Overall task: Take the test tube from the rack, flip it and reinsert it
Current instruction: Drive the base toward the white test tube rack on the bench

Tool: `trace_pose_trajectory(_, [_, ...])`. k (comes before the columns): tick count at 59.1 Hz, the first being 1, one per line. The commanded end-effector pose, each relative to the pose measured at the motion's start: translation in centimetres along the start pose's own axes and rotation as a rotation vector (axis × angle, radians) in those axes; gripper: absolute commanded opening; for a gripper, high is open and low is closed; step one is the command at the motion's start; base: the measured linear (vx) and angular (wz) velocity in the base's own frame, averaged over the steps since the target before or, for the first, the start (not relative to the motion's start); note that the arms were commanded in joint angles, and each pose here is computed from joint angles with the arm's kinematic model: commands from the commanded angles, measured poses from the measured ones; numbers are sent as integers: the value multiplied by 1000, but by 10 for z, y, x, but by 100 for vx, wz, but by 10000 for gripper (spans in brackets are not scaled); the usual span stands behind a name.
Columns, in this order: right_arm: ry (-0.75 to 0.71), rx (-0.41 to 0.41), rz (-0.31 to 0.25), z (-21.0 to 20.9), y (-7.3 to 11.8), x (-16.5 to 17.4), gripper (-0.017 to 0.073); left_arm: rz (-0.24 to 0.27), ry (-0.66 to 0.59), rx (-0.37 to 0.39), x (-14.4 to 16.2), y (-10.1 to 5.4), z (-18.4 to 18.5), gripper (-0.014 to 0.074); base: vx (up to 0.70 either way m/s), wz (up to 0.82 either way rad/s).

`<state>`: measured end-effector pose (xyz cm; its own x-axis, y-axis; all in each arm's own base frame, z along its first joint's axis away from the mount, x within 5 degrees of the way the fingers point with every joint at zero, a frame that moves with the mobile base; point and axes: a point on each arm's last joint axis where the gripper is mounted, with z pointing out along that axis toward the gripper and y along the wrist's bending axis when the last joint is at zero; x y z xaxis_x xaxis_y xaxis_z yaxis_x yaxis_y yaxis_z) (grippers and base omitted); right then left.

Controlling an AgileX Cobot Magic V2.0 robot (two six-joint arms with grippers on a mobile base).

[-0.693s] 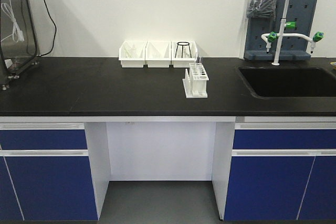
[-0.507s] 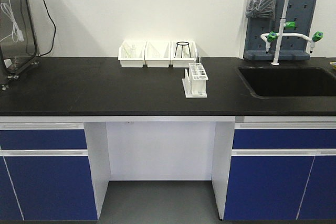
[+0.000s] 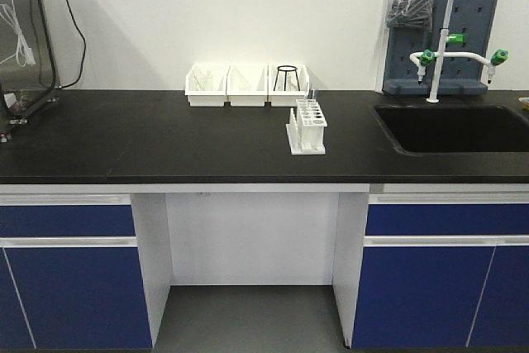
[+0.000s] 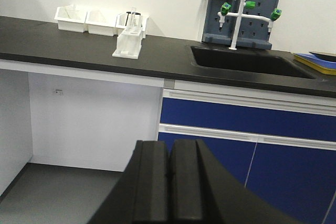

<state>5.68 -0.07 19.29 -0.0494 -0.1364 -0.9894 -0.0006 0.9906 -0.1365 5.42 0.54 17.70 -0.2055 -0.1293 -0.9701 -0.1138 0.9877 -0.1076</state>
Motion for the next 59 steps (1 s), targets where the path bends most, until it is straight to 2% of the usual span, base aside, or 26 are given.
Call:
trace_pose_trajectory(1, [-86, 9, -14, -1, -1, -7, -13, -2, -98, 23, -8, -2, -1, -6, 4, 1])
trace_pose_trajectory(27, [-86, 9, -14, -1, -1, -7, -13, -2, -98, 23, -8, -2, -1, -6, 14, 4])
trace_pose_trajectory(59, [-86, 9, -14, -1, -1, -7, -13, -2, -98, 23, -8, -2, -1, -6, 31, -4])
